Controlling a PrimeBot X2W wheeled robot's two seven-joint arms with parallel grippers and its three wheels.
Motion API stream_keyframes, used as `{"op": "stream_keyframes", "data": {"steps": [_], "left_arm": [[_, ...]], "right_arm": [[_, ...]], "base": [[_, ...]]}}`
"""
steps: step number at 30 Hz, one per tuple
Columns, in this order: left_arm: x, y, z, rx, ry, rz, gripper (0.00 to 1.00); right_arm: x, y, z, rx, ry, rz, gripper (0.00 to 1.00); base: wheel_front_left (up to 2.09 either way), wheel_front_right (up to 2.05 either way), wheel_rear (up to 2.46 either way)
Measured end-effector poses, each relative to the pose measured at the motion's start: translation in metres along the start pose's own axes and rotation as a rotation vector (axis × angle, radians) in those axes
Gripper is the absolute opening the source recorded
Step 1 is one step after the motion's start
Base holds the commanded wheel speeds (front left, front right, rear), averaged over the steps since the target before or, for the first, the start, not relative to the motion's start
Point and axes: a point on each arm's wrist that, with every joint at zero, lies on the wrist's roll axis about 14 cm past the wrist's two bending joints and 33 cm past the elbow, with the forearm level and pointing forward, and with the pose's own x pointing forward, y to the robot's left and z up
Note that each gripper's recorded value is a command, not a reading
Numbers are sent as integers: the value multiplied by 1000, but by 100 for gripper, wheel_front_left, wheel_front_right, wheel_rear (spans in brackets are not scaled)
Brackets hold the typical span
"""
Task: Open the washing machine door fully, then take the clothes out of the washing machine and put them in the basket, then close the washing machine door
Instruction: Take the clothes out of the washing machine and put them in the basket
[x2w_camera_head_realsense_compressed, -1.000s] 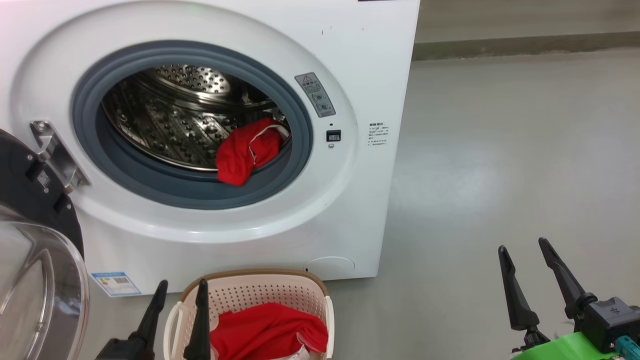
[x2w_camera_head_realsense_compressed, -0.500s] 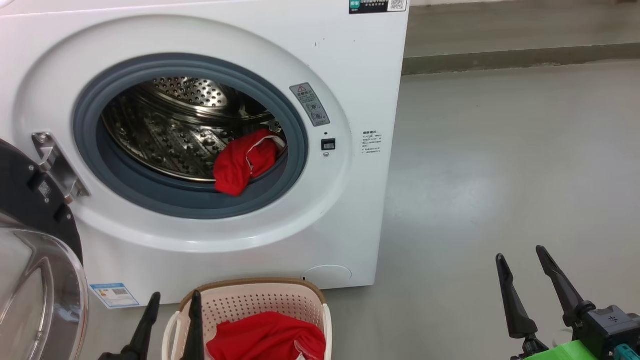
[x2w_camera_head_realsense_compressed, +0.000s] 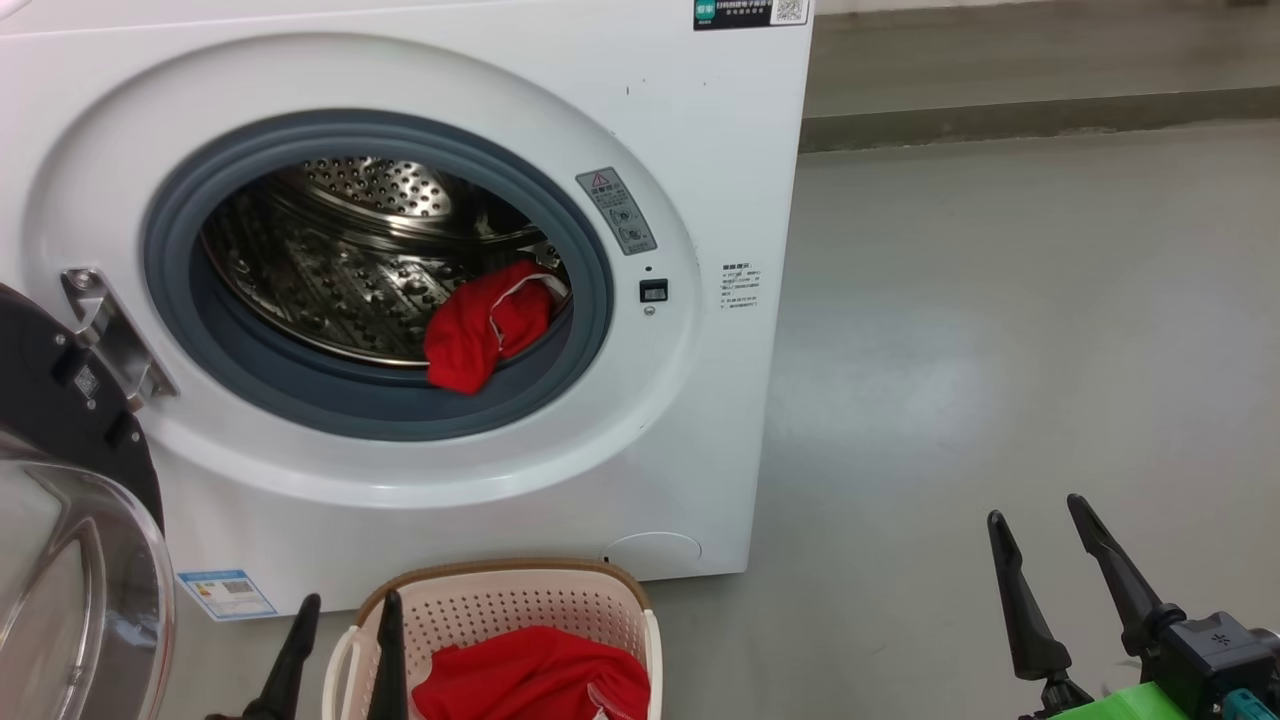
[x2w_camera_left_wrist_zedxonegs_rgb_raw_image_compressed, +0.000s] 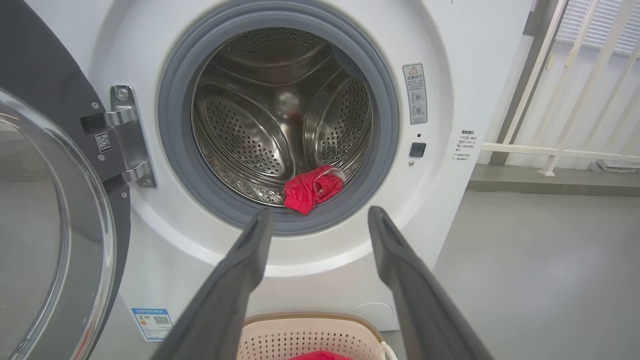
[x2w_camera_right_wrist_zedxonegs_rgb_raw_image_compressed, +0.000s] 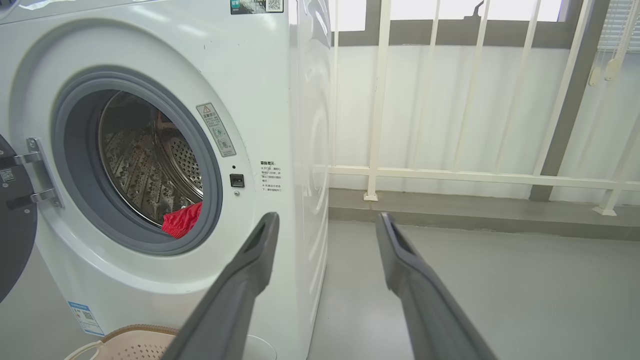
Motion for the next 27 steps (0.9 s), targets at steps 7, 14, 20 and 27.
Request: {"op": "stream_keyframes", "data": {"steps": [7, 14, 20, 27], "left_arm": [[-3, 1, -5, 3, 17, 6, 100], [-3, 1, -9, -1, 29, 7, 100], [-1, 2, -13, -2, 42, 13, 100], [11, 3, -11, -9, 32, 18, 100]], "right_arm": [[1, 1, -1, 1, 5, 3, 100], [3, 3, -5, 1, 17, 11, 100], [7, 11, -9, 2, 30, 37, 100], [12, 13, -18, 0, 56, 49, 100]], "base": [[0, 0, 0], [0, 0, 0], [0, 0, 0], [0, 0, 0]]}}
